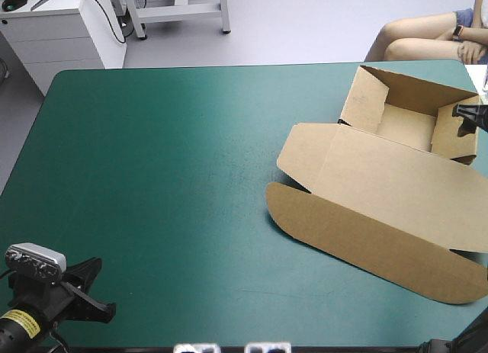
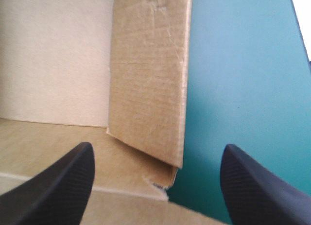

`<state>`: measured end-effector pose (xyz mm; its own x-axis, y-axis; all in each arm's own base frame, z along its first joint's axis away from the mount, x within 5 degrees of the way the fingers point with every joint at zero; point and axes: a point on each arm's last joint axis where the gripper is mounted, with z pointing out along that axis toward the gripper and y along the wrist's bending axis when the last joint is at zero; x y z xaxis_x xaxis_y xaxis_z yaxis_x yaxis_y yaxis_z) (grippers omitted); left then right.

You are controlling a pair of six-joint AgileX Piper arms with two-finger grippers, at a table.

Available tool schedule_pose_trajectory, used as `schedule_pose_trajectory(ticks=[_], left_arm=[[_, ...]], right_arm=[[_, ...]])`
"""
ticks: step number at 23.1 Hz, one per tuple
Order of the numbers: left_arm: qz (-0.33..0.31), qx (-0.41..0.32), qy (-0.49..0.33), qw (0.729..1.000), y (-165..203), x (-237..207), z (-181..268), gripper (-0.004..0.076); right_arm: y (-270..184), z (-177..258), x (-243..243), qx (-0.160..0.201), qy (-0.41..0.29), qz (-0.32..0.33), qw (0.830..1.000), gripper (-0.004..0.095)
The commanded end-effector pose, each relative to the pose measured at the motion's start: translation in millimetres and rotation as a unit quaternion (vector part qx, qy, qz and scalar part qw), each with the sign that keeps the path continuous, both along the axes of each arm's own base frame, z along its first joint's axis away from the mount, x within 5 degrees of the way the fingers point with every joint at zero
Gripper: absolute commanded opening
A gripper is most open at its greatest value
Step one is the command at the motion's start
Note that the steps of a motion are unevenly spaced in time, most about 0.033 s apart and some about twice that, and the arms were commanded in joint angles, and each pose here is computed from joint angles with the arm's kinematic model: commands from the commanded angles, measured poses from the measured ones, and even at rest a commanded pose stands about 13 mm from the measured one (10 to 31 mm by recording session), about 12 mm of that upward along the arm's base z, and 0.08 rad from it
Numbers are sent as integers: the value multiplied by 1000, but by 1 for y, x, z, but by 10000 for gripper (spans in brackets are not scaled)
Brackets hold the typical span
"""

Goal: Fold the box

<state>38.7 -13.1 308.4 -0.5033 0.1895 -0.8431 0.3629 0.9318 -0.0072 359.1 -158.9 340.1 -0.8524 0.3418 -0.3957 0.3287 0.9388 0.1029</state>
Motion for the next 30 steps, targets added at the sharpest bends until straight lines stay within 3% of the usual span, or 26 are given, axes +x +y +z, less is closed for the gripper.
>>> schedule_pose_trajectory(ticks=[1,5,6,7,11,16,18,21,27,30], left_arm=[[-1,-17,-30,999,-2,3,11,-8],[-4,-24,-27,999,-3,3,11,-8],[-4,-24,-27,999,-3,3,11,-8],[-5,-26,-25,999,-3,2,11,-8],[-5,-23,-17,1000,-3,3,8,-8],[-5,-20,-4,1000,-4,2,3,-8],[-8,-27,-7,1000,-5,2,4,-8],[-13,-45,-13,999,-7,2,6,-8],[-16,-55,-26,998,-8,3,9,-8],[-19,-41,-48,998,-7,4,11,-8]], right_arm=[[22,72,-40,-17,-94,4,995,504],[48,115,-70,-10,-171,40,984,218],[56,125,-78,-8,-189,52,981,129],[73,140,-90,-10,-215,75,974,-20],[112,154,-104,-4,-241,134,961,-16],[176,144,-119,0,-231,267,936,-16],[201,136,-137,-19,-241,314,918,-16],[219,114,-178,-15,-263,363,894,-16],[200,35,-245,-36,-356,320,877,-18],[192,9,-275,-28,-432,287,855,-18]])
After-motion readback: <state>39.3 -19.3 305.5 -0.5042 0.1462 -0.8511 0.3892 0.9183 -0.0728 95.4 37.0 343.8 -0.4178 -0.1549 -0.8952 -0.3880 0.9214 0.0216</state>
